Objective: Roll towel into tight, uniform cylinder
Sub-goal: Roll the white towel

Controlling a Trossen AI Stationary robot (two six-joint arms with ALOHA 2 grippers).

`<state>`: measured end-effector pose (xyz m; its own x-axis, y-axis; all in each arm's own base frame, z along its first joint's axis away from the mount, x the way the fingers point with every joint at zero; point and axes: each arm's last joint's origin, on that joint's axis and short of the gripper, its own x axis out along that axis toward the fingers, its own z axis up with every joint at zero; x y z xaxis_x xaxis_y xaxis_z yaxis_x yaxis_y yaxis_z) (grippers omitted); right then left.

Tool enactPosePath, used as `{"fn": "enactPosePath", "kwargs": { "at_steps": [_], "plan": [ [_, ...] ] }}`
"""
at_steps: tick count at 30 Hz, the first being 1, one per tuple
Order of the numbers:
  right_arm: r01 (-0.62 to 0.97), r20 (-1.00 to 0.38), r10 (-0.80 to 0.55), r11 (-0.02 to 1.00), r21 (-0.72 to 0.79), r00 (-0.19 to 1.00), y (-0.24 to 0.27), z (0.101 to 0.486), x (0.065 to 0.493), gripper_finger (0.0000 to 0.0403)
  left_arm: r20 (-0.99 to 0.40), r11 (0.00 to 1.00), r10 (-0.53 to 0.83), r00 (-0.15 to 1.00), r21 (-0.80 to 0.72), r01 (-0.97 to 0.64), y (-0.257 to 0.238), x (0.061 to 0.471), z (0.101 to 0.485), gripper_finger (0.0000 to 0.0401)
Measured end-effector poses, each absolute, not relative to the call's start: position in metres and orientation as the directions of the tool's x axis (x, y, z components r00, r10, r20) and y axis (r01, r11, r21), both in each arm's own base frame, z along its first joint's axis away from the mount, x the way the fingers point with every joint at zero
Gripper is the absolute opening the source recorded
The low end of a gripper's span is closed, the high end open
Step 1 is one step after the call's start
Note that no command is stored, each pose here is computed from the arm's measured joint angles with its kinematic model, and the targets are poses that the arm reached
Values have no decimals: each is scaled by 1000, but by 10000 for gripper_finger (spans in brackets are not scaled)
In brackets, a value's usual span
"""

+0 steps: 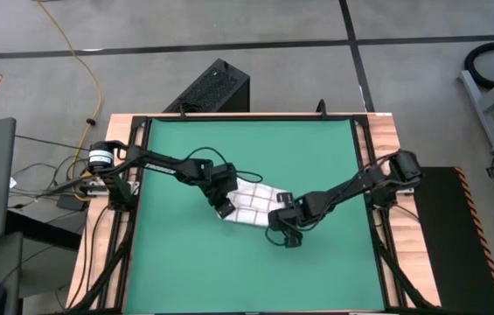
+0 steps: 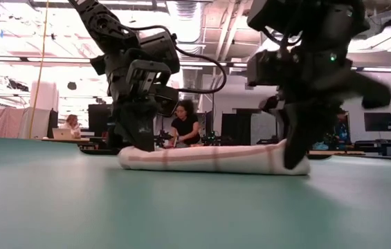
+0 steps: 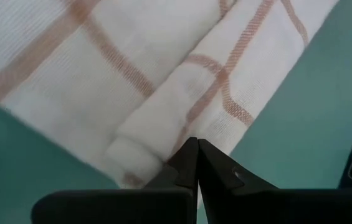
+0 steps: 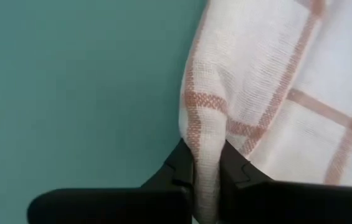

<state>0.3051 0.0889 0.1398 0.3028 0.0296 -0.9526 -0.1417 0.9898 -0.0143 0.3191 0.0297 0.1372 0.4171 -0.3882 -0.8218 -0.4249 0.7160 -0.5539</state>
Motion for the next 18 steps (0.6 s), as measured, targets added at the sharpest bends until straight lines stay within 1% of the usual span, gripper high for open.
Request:
{"fn": "enactPosePath", "kwargs": {
  "at_steps": [4,8,11,16,18],
  "plan": [
    [-140,-936,192,978,156,295,78,153,305,36,-814,697,-409,413,-571,-434,26,319,137,0],
    [-106,-917,297,955,278,266,64,159,303,36,-807,700,-417,418,-579,-418,20,322,138,0],
    [-96,-896,377,926,364,236,55,157,304,36,-791,700,-415,449,-593,-398,12,325,142,0],
    [-131,-884,416,909,395,213,52,155,302,36,-752,726,-414,514,-613,-311,5,321,169,0],
    [-149,-884,425,904,402,195,52,155,300,36,-753,772,-367,546,-574,-273,7,315,184,0]
  ]
}}
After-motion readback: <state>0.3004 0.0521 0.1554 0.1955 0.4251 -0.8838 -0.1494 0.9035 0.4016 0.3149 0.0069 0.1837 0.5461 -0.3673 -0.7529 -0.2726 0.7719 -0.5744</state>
